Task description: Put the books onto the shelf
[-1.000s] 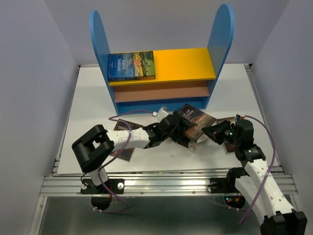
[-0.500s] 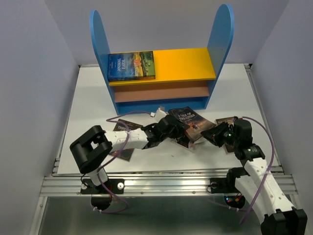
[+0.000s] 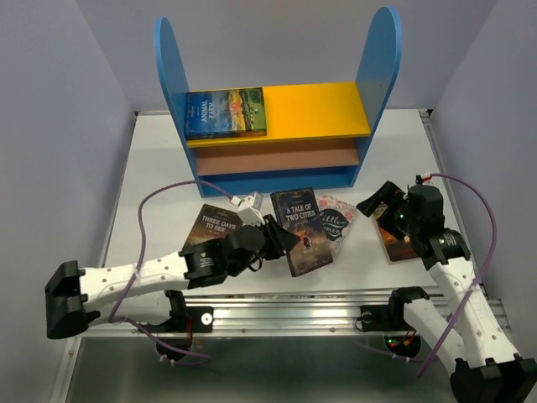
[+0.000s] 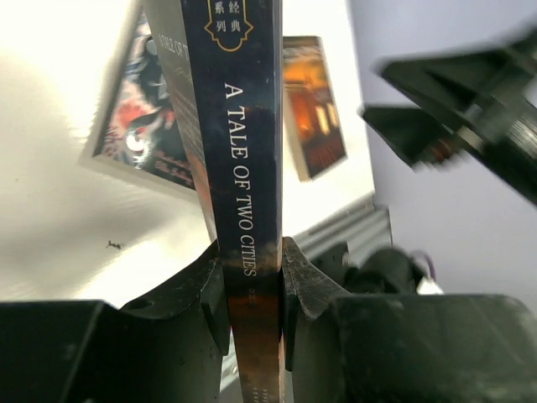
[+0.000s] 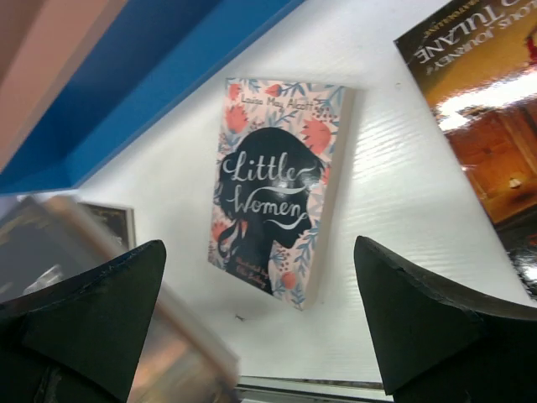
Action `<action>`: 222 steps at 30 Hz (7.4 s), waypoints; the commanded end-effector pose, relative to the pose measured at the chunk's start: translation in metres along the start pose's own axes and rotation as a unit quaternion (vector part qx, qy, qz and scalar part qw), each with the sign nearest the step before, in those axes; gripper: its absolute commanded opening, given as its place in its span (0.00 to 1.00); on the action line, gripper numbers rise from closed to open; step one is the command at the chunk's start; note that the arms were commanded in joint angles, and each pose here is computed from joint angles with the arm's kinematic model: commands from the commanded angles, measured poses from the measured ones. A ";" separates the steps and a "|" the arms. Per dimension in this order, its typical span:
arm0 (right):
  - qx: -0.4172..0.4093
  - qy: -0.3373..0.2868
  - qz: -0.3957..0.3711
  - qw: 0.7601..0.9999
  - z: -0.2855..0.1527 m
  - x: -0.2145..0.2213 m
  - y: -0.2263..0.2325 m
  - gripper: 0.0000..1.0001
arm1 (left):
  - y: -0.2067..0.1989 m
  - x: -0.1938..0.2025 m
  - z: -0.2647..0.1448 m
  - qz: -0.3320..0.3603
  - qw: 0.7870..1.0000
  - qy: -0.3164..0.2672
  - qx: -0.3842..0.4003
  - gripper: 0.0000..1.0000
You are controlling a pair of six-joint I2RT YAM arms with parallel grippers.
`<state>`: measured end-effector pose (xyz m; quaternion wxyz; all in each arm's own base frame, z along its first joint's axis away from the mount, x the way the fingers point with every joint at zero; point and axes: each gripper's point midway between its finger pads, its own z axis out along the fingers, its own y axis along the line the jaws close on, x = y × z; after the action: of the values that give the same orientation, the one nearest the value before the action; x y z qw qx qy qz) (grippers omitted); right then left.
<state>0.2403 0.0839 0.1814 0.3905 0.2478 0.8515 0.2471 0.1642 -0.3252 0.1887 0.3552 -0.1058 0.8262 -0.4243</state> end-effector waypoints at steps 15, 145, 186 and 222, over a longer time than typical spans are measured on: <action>0.001 -0.059 -0.065 0.996 -0.005 -0.034 0.010 1.00 | -0.203 -0.234 -0.116 0.103 0.908 -0.387 0.123 0.00; -0.123 -0.156 -0.472 0.859 0.119 -0.091 0.345 1.00 | 0.002 -0.349 -0.047 -0.007 0.939 -0.321 -0.118 0.99; 0.141 -0.008 -0.124 0.982 0.063 0.066 -0.021 1.00 | 0.019 -0.045 0.084 0.161 0.984 0.047 0.064 0.99; -0.108 0.085 0.011 0.990 0.088 0.082 0.038 0.76 | 0.077 0.041 0.168 0.139 0.970 0.197 0.029 0.41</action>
<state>0.2536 0.1451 0.0451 0.3035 0.2469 0.8853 0.2513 0.2621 -0.3871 0.0348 0.2436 0.0985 0.8867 -0.3805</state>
